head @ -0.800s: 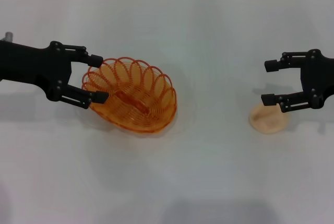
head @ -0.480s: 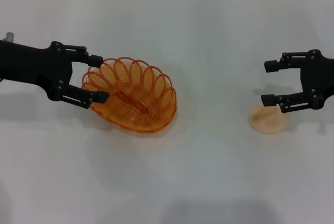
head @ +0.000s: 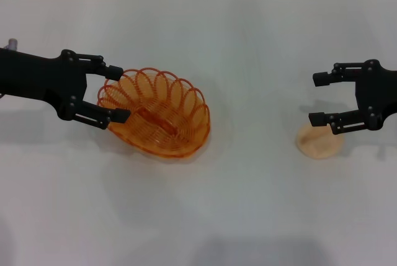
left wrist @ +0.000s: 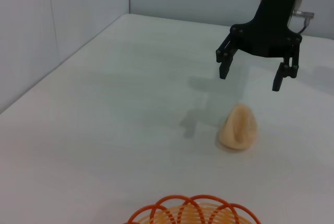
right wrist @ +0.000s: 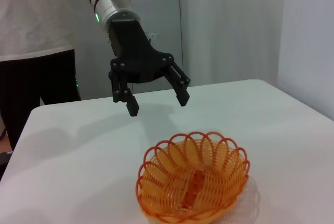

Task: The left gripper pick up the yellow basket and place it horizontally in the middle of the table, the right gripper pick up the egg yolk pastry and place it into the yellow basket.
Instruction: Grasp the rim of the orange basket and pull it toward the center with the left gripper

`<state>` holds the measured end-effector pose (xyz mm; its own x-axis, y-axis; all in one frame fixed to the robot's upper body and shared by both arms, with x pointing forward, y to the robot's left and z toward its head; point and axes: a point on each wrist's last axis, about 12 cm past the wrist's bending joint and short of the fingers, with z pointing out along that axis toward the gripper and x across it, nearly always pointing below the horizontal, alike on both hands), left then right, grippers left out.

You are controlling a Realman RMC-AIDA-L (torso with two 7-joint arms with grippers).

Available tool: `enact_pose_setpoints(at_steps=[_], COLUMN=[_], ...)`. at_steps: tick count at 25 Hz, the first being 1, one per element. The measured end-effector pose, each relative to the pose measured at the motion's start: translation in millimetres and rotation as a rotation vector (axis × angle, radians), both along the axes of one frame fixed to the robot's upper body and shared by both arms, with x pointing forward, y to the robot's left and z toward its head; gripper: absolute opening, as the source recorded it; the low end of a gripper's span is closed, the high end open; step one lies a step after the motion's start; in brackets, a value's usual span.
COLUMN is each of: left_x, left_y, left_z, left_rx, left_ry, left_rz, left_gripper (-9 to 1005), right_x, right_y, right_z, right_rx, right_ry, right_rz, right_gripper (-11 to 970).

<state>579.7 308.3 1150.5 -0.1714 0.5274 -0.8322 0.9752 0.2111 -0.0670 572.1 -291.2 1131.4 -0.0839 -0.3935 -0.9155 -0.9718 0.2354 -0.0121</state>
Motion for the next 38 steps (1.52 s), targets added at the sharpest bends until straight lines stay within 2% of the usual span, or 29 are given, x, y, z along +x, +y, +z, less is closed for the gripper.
enact_pose_setpoints(at_steps=[10,14,19,23,28,33,38], left_x=[-1.5,0.9,8.1,14.1,27.2,41.1,49.8], left_y=[-4,-5,1,4,2,-2,-17], left_z=[-3.6,1.5,22.3,34.7,41.3,43.1,25.3], left_rx=[0.003,0.005,0.038,0.15,0.263,0.337,0.336], left_ry=[0.017,0.05,0.153,0.259,0.378,0.37,0.362], left_rz=[-0.004,0.021,0.173,0.302,0.465,0.574,0.586], left_gripper=[832,825,816,808,799,789,780], right_x=[-1.0,-4.7,-12.7,-13.9,-14.7,-15.4,-16.3], right_y=[1,-1,-7,-7,-6,-3,2], right_z=[-0.6,-3.1,-3.4,-2.5,-3.2,-4.2,-6.2], right_rx=[0.005,0.003,-0.002,-0.001,0.0,0.0,0.001], right_ry=[0.003,0.001,-0.03,-0.034,-0.032,-0.032,-0.041], right_rz=[0.005,-0.007,-0.032,-0.03,-0.022,-0.016,-0.001], right_gripper=[798,798,798,798,797,797,797])
